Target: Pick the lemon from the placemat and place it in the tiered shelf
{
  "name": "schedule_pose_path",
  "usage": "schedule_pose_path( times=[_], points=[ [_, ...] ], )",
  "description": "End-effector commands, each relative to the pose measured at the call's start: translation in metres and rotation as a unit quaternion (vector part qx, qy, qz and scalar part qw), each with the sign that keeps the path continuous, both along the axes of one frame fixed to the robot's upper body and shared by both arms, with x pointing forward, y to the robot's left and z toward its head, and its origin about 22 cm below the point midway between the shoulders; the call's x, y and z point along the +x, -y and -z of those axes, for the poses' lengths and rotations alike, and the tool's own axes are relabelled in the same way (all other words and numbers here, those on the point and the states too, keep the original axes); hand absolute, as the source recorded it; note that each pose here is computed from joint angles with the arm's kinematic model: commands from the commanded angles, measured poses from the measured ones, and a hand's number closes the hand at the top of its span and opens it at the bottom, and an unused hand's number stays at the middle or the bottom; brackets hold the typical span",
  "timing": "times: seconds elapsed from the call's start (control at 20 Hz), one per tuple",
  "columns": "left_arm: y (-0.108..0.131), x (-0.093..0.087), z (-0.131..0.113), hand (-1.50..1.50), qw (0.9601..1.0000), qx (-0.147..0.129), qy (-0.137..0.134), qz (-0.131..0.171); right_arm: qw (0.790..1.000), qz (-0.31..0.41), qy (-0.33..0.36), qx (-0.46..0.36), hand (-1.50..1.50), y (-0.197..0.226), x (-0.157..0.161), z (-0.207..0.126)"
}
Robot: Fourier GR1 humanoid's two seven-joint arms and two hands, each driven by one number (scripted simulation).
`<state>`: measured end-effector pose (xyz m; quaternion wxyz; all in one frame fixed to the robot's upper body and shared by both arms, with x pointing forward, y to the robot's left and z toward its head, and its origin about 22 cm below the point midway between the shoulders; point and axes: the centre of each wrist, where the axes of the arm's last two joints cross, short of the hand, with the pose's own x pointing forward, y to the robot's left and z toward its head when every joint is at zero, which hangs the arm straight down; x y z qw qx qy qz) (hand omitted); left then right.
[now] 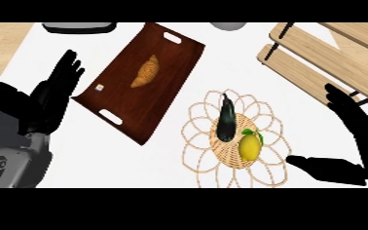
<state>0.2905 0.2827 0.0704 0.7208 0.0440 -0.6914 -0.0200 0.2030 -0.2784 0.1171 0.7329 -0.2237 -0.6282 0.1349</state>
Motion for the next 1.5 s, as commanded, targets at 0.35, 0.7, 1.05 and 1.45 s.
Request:
schedule_pose_path(
  times=[0.35,0.7,1.05,1.45],
  points=[
    [0.019,0.007,0.0,0.0,0.9997,0.002,0.005,0.023,0.928,0.02,-0.188,-0.321,-1.5,-0.042,0.005,-0.036],
    [0.01,0.016,-0.002,0.0,0.9997,-0.002,0.004,0.025,0.911,0.011,-0.239,-0.336,-1.5,-0.104,0.044,-0.02],
    [0.002,0.018,-0.004,0.0,0.9999,0.004,-0.002,0.014,0.869,0.024,-0.296,-0.395,-1.5,-0.121,0.059,0.007],
    [0.007,0.015,0.011,0.0,1.0,0.001,-0.006,0.006,0.857,0.008,-0.318,-0.407,-1.5,-0.151,0.047,0.039]
  ],
)
